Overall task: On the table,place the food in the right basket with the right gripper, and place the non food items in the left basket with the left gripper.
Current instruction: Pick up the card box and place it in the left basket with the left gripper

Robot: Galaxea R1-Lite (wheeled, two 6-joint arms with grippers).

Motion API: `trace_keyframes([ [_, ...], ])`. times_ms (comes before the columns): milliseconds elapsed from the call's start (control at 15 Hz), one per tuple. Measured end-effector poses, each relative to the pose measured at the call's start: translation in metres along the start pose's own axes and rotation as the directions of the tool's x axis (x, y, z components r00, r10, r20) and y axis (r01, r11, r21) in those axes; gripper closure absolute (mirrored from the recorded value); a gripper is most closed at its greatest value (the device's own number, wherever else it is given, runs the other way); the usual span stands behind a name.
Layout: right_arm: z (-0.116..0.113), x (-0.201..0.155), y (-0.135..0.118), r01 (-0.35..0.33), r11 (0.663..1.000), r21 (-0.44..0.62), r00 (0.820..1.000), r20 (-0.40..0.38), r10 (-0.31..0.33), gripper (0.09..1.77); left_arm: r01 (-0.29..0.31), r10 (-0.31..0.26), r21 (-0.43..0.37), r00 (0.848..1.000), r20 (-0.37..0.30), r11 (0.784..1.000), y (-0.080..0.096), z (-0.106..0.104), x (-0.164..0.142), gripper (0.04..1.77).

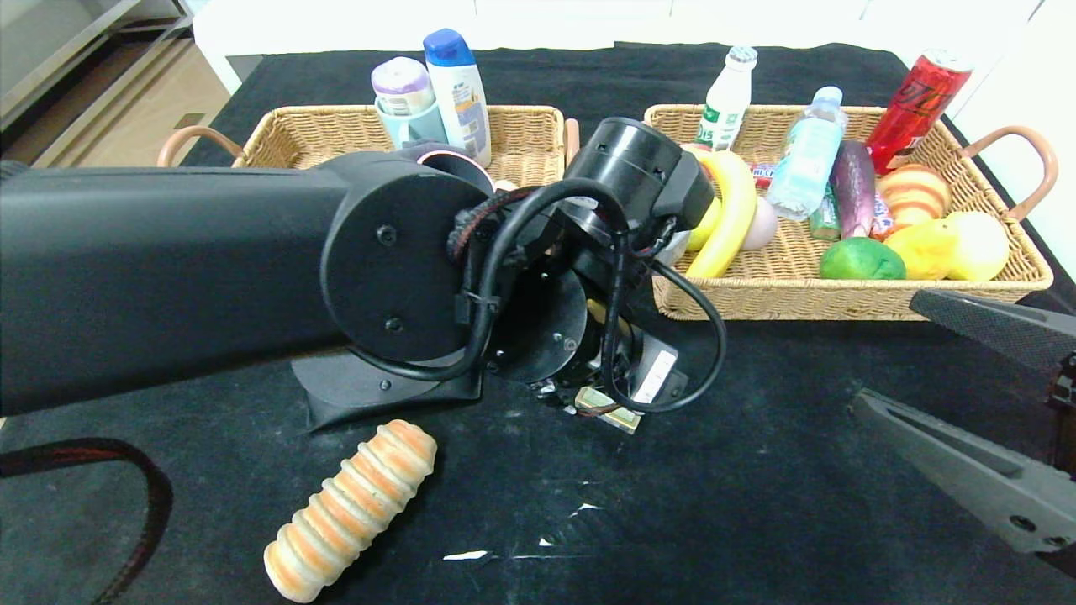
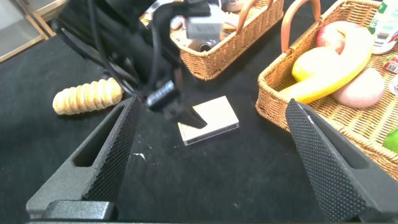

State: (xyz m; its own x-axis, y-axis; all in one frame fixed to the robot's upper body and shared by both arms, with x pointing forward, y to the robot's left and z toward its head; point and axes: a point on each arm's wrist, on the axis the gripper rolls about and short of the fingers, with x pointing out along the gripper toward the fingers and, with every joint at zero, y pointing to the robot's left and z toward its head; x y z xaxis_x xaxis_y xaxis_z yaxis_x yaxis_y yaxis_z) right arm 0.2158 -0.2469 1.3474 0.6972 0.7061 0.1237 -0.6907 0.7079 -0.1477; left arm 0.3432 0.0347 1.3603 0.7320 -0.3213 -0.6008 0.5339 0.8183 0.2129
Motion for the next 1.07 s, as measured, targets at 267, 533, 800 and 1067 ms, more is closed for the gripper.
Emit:
trace_keyframes([
  [267, -0.001, 0.000, 0.000, -0.001, 1.000, 0.001, 1.000, -0.004, 0.001, 0.15, -0.057, 0.057, -0.005, 0.998, -0.010, 0.998, -0.006, 0.001, 0.018, 0.10],
  [533, -0.001, 0.000, 0.001, -0.004, 1.000, 0.002, 1.000, -0.006, 0.004, 0.15, -0.048, 0.048, -0.031, 0.999, -0.009, 0.998, -0.010, 0.000, 0.028, 0.10],
  [800, -0.003, 0.000, 0.001, -0.007, 1.000, 0.004, 1.000, -0.017, 0.007, 0.15, -0.053, 0.051, -0.044, 0.998, -0.028, 0.998, -0.012, -0.003, 0.037, 0.10],
  [1067, -0.003, 0.000, 0.001, -0.008, 1.000, 0.004, 1.000, -0.018, 0.008, 0.15, -0.061, 0.059, -0.041, 0.997, -0.042, 0.997, -0.013, -0.006, 0.043, 0.09],
])
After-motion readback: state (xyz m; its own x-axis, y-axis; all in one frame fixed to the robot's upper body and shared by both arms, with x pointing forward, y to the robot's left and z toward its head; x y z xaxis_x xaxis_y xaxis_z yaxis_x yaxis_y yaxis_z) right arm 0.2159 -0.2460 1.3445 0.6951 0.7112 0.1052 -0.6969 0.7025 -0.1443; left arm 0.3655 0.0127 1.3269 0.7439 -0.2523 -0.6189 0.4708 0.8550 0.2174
